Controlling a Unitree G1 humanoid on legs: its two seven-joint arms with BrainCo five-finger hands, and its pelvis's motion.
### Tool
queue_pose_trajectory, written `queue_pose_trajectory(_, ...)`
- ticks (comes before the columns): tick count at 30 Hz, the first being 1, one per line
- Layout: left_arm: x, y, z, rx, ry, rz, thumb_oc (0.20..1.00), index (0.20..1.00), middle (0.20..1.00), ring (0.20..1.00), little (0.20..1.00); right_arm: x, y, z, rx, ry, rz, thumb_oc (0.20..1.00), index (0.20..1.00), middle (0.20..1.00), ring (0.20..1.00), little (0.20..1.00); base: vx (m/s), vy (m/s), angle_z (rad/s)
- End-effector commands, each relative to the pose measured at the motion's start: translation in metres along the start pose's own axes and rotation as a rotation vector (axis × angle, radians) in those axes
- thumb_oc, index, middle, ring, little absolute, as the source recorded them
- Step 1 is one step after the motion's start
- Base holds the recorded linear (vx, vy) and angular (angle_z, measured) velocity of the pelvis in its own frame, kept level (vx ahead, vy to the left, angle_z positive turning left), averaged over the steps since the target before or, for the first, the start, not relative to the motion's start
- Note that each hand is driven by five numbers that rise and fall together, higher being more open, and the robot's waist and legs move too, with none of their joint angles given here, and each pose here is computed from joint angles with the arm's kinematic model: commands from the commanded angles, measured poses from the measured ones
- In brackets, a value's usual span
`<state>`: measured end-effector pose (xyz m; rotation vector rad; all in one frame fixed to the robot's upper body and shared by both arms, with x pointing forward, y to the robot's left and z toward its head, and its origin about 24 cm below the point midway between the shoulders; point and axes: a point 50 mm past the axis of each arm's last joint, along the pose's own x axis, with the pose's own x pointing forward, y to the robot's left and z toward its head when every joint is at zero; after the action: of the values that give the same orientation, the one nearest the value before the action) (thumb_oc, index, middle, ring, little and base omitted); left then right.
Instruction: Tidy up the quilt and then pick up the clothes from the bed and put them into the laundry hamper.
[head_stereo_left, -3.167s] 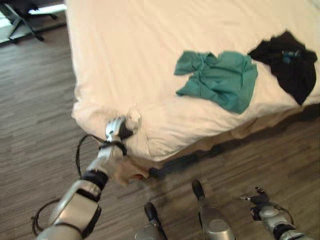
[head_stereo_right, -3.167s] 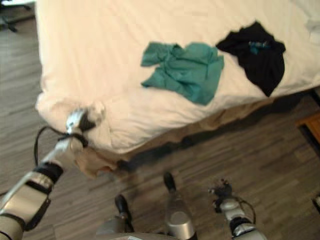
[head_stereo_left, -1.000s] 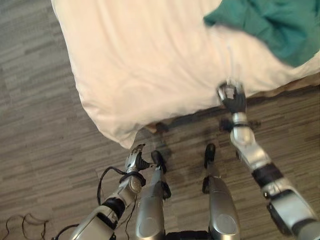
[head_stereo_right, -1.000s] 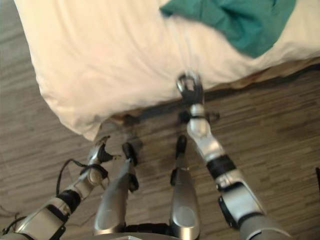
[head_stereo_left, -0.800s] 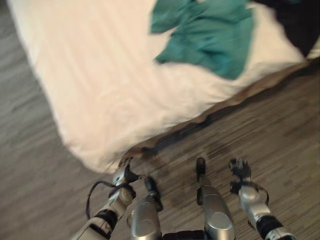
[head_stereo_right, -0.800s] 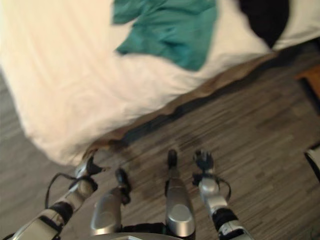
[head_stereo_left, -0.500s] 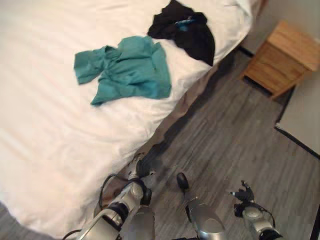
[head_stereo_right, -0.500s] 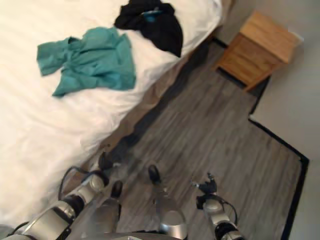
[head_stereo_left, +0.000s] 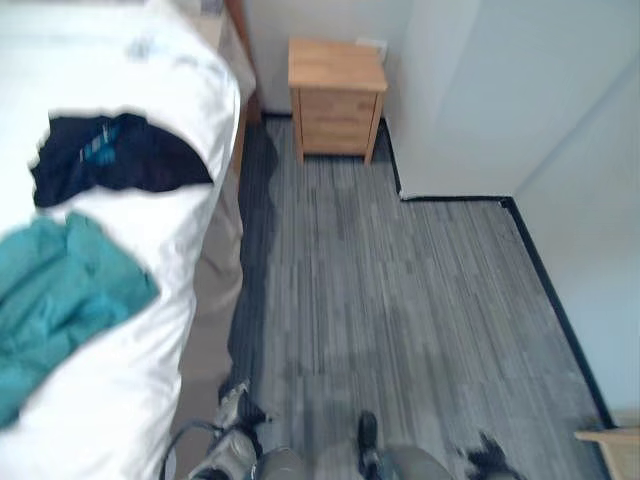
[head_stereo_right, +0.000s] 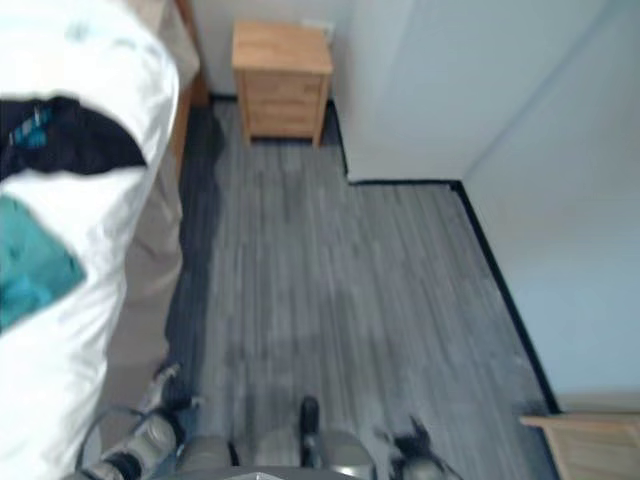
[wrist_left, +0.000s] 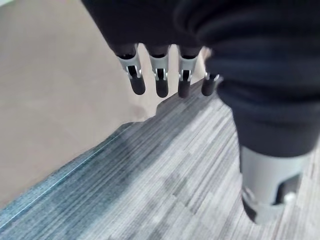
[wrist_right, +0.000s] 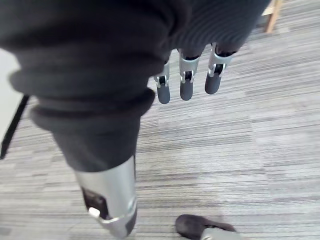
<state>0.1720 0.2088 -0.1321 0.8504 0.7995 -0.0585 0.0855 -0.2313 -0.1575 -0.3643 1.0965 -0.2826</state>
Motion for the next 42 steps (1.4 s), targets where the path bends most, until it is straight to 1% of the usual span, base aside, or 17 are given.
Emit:
queue_pose_trajectory(1,0.014,0.025,0.062,-0.033,-0.201,0.100,1.000,1.000,1.000,1.000,1.000,0.012,-0.009,0.053,-0.003,-0.135,-0.032,1.000,1.000,1.000,1.000,1.000,0.30,0.217,-0.56)
queue_pose_trajectory(4,0.012,0.017,0.060,-0.022,-0.203,0.074,1.000,1.000,1.000,1.000,1.000,0.012,-0.012,0.054,-0.036,-0.150,-0.034,1.000,1.000,1.000,1.000,1.000,0.36,0.197,-0.84)
queue_pose_trajectory(5,0.010,0.011,0.050,-0.009,-0.171,0.054,1.000,1.000,1.000,1.000,1.000,0.013,-0.015,0.053,-0.084,-0.149,-0.034,1.000,1.000,1.000,1.000,1.000,0.45,0.177,-0.40)
queue_pose_trajectory(8,0.008,0.005,0.035,0.028,-0.123,0.020,1.000,1.000,1.000,1.000,1.000,0.012,-0.014,0.055,-0.101,-0.173,-0.036,1.000,1.000,1.000,1.000,1.000,0.40,0.171,0.23)
queue_pose_trajectory(11,0.007,0.008,0.025,0.014,-0.083,0.035,1.000,1.000,1.000,1.000,1.000,0.011,-0.011,0.076,-0.105,-0.241,-0.029,1.000,1.000,1.000,1.000,1.000,0.37,0.160,-0.09)
queue_pose_trajectory(12,0.008,0.013,0.022,0.022,-0.075,0.052,1.000,1.000,1.000,1.000,1.000,0.009,-0.006,0.092,-0.097,-0.311,-0.018,1.000,1.000,1.000,1.000,1.000,0.31,0.065,-0.53)
queue_pose_trajectory(16,0.011,0.022,0.026,0.020,-0.094,0.082,1.000,1.000,1.000,1.000,1.000,0.006,-0.003,0.103,-0.068,-0.362,0.000,1.000,1.000,1.000,1.000,1.000,0.45,-0.115,0.39)
queue_pose_trajectory(17,0.015,0.028,0.032,0.070,-0.115,0.085,1.000,1.000,1.000,1.000,1.000,0.008,-0.008,0.096,-0.048,-0.325,-0.013,1.000,1.000,1.000,1.000,1.000,0.56,-0.282,0.89)
queue_pose_trajectory(20,0.015,0.027,0.031,0.082,-0.114,0.079,1.000,1.000,1.000,1.000,1.000,0.009,-0.008,0.088,-0.061,-0.290,-0.017,1.000,1.000,1.000,1.000,1.000,0.48,-0.293,1.19)
queue_pose_trajectory(22,0.013,0.023,0.023,0.093,-0.098,0.062,1.000,1.000,1.000,1.000,1.000,0.010,-0.006,0.074,-0.087,-0.237,-0.006,1.000,1.000,1.000,1.000,1.000,0.45,-0.304,0.89)
queue_pose_trajectory(23,0.009,0.016,0.016,0.078,-0.073,0.043,1.000,1.000,1.000,1.000,1.000,0.012,-0.009,0.061,-0.117,-0.190,-0.010,1.000,1.000,1.000,1.000,1.000,0.45,-0.300,0.54)
queue_pose_trajectory(26,0.008,0.013,0.024,0.041,-0.101,0.037,1.000,1.000,1.000,1.000,1.000,0.014,-0.016,0.061,-0.124,-0.184,-0.029,1.000,1.000,1.000,1.000,1.000,0.28,-0.262,0.35)
queue_pose_trajectory(29,0.009,0.013,0.033,0.039,-0.130,0.048,1.000,1.000,1.000,1.000,1.000,0.015,-0.022,0.070,-0.112,-0.200,-0.051,1.000,1.000,1.000,1.000,1.000,0.26,-0.140,-0.15)
queue_pose_trajectory(34,0.008,0.004,0.046,0.054,-0.173,0.007,1.000,1.000,1.000,1.000,1.000,0.015,-0.025,0.061,-0.109,-0.173,-0.060,1.000,1.000,1.000,1.000,1.000,0.39,0.019,-0.29)
queue_pose_trajectory(36,0.007,0.001,0.045,0.069,-0.170,-0.006,1.000,1.000,1.000,1.000,1.000,0.015,-0.024,0.057,-0.107,-0.164,-0.059,1.000,1.000,1.000,1.000,1.000,0.32,0.057,0.08)
queue_pose_trajectory(40,0.003,-0.008,0.027,0.098,-0.108,-0.050,1.000,1.000,1.000,1.000,1.000,0.011,-0.014,0.041,-0.143,-0.121,-0.027,1.000,1.000,1.000,1.000,1.000,0.34,0.055,-0.15)
queue_pose_trajectory(42,0.003,-0.007,0.022,0.114,-0.090,-0.046,1.000,1.000,1.000,1.000,1.000,0.011,-0.009,0.043,-0.152,-0.129,-0.014,1.000,1.000,1.000,1.000,1.000,0.25,0.010,-0.34)
